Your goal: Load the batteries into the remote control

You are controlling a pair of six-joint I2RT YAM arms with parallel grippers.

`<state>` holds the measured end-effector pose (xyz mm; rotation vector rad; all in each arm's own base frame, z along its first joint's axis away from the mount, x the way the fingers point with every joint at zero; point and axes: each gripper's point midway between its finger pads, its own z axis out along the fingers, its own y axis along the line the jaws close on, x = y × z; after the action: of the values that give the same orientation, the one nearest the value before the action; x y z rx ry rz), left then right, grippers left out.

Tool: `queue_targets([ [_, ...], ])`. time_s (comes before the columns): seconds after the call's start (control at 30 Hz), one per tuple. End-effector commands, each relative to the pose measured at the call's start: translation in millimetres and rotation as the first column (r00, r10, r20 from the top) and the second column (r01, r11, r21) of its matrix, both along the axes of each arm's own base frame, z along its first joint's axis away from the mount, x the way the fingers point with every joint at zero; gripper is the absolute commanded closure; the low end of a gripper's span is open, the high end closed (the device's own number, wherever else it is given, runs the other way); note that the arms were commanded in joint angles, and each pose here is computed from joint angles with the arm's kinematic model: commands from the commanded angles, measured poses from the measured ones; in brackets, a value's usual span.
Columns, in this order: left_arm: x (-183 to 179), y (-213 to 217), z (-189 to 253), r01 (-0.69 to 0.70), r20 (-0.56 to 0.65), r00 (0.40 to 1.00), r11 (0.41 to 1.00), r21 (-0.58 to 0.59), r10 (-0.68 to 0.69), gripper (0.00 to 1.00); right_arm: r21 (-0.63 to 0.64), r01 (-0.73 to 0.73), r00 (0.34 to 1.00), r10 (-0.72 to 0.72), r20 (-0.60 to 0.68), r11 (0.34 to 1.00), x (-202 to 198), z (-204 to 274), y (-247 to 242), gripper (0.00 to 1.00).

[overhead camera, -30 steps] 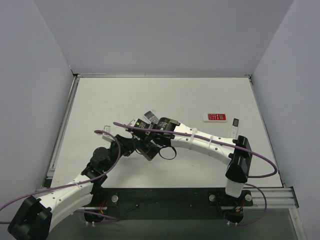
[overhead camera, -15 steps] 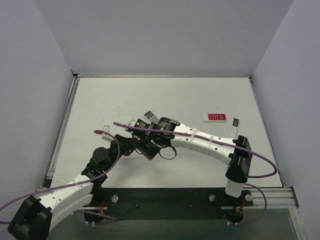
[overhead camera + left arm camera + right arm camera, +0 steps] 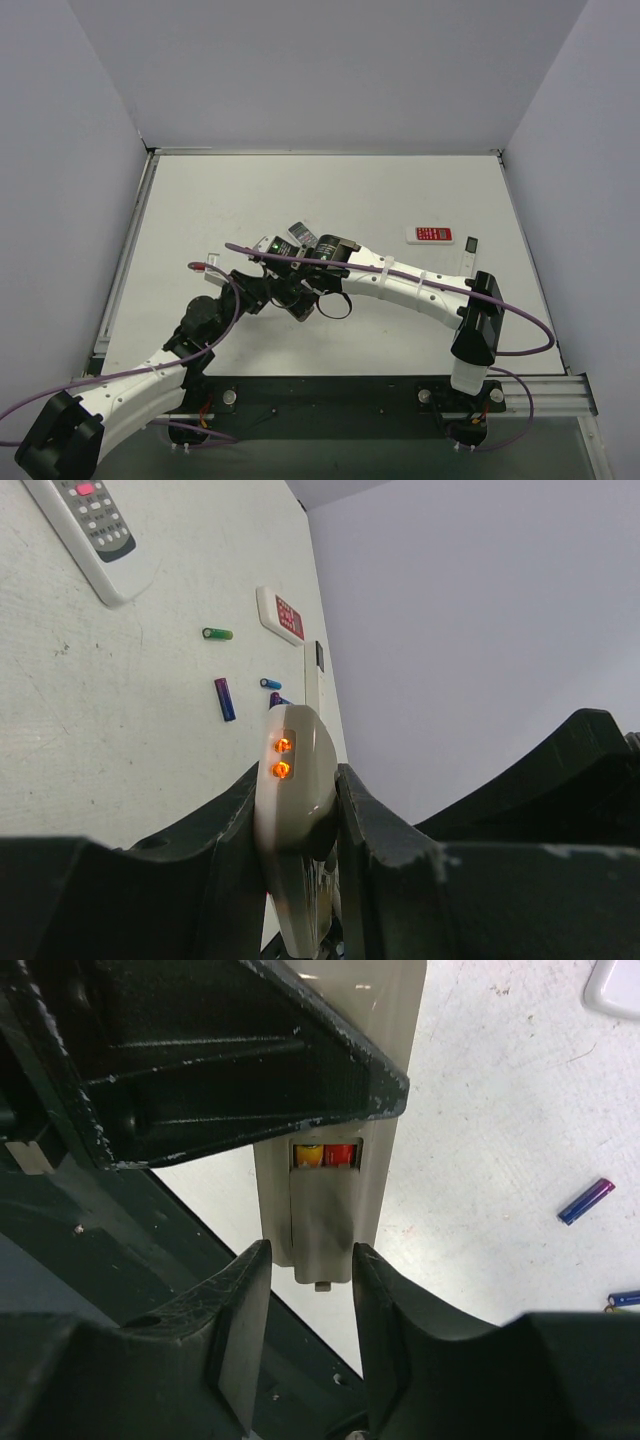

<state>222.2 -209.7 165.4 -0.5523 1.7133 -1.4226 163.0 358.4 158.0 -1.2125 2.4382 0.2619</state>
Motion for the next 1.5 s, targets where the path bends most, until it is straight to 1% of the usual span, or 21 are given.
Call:
queue_targets([
  [0.0,-2.0,-1.4,24.3,0.009,0.056,0.998,0.997,-0.074,-0.005,1.00,0.001,-0.011,1.000,0.011,0.013,1.000,1.7,0.5,6.0,0.64],
  [0.13,0.0,2.6,20.5,-0.017,0.037,0.999,0.997,-0.079,0.020,1.00,0.003,-0.011,1.000,0.011,0.012,1.000,0.9,1.3,4.9,0.57],
  [0.33,1.7,8.3,14.0,-0.051,0.005,0.999,0.995,-0.084,0.052,1.00,0.036,-0.005,0.999,0.004,0.036,0.999,3.0,14.0,3.4,0.57],
  [0.4,3.5,10.4,7.7,-0.068,-0.013,0.998,0.996,-0.064,0.067,1.00,0.043,0.000,0.999,-0.002,0.046,0.999,4.8,16.2,0.0,0.57],
  [0.43,4.8,11.7,5.8,-0.075,0.007,0.997,0.997,-0.032,0.075,1.00,0.065,0.003,0.998,-0.007,0.059,0.998,7.7,22.1,-2.1,0.57],
  [0.47,6.4,13.8,-3.7,-0.087,-0.006,0.996,0.996,0.012,0.087,1.00,0.048,0.008,0.998,-0.010,0.055,0.999,7.5,14.1,-9.6,0.57],
  [0.53,10.2,19.3,-12.1,-0.113,-0.010,0.993,0.991,0.066,0.114,1.00,0.088,0.017,0.997,-0.024,0.070,0.996,13.5,17.3,-16.5,0.55],
  [0.6,11.7,23.5,-16.1,-0.125,-0.002,0.992,0.989,0.085,0.125,1.00,0.086,0.017,0.999,-0.020,0.033,0.996,9.4,-4.3,-27.7,0.55],
  [0.67,11.4,25.8,-22.1,-0.125,-0.010,0.992,0.986,0.110,0.127,1.00,0.096,0.028,0.999,-0.029,0.015,0.995,8.8,-13.5,-40.1,0.55],
  [0.7,11.2,27.5,-21.9,-0.128,0.000,0.992,0.984,0.121,0.129,1.00,0.074,0.028,1.000,-0.029,0.001,0.997,5.2,-31.6,-49.1,0.55],
  [0.77,10.6,31.5,-25.1,-0.137,-0.001,0.990,0.981,0.141,0.138,1.00,0.061,0.012,1.000,-0.011,-0.013,0.998,-0.3,-43.7,-55.4,0.55],
  [0.93,7.5,37.3,-26.5,-0.141,0.019,0.990,0.972,0.189,0.140,1.00,-0.013,-0.111,0.993,0.111,-0.038,0.994,-12.1,-85.5,-69.6,0.55],
  [0.97,6.1,38.7,-30.7,-0.138,0.003,0.990,0.968,0.211,0.140,1.00,-0.019,-0.127,0.991,0.126,-0.052,0.992,-12.9,-90.1,-70.5,0.54],
  [1.13,2.1,48.3,-23.2,-0.163,0.040,0.987,0.956,0.244,0.158,1.00,-0.060,-0.230,0.968,0.222,-0.113,0.971,-16.9,-114.7,-69.4,0.54],
  [1.17,1.1,52.3,-29.6,-0.172,0.024,0.985,0.948,0.269,0.172,1.00,-0.056,-0.248,0.963,0.239,-0.126,0.967,-19.0,-116.6,-67.0,0.54],
  [1.2,0.5,55.0,-23.4,-0.185,0.043,0.983,0.947,0.263,0.180,1.00,-0.063,-0.255,0.961,0.246,-0.126,0.965,-18.7,-119.1,-66.0,0.54],
  [1.23,-1.2,57.8,-30.1,-0.186,0.026,0.982,0.941,0.284,0.186,1.00,-0.076,-0.253,0.961,0.242,-0.133,0.965,-18.2,-123.9,-65.4,0.54],
  [1.33,-2.4,65.8,-31.5,-0.217,0.022,0.975,0.934,0.285,0.220,1.00,-0.080,-0.227,0.967,0.215,-0.137,0.971,-14.0,-129.9,-58.1,0.53],
  [1.37,-3.5,69.9,-40.3,-0.225,-0.002,0.972,0.925,0.307,0.236,1.00,-0.080,-0.193,0.974,0.181,-0.138,0.978,-12.6,-131.5,-55.8,0.53],
  [1.4,-4.0,71.3,-39.8,-0.232,-0.003,0.970,0.926,0.298,0.244,1.00,-0.080,-0.180,0.978,0.170,-0.123,0.980,-8.0,-132.5,-52.3,0.53],
  [1.47,-4.7,73.2,-42.7,-0.239,-0.008,0.967,0.925,0.295,0.253,1.00,-0.107,-0.104,0.989,0.091,-0.117,0.989,-2.5,-140.3,-53.9,0.53],
])
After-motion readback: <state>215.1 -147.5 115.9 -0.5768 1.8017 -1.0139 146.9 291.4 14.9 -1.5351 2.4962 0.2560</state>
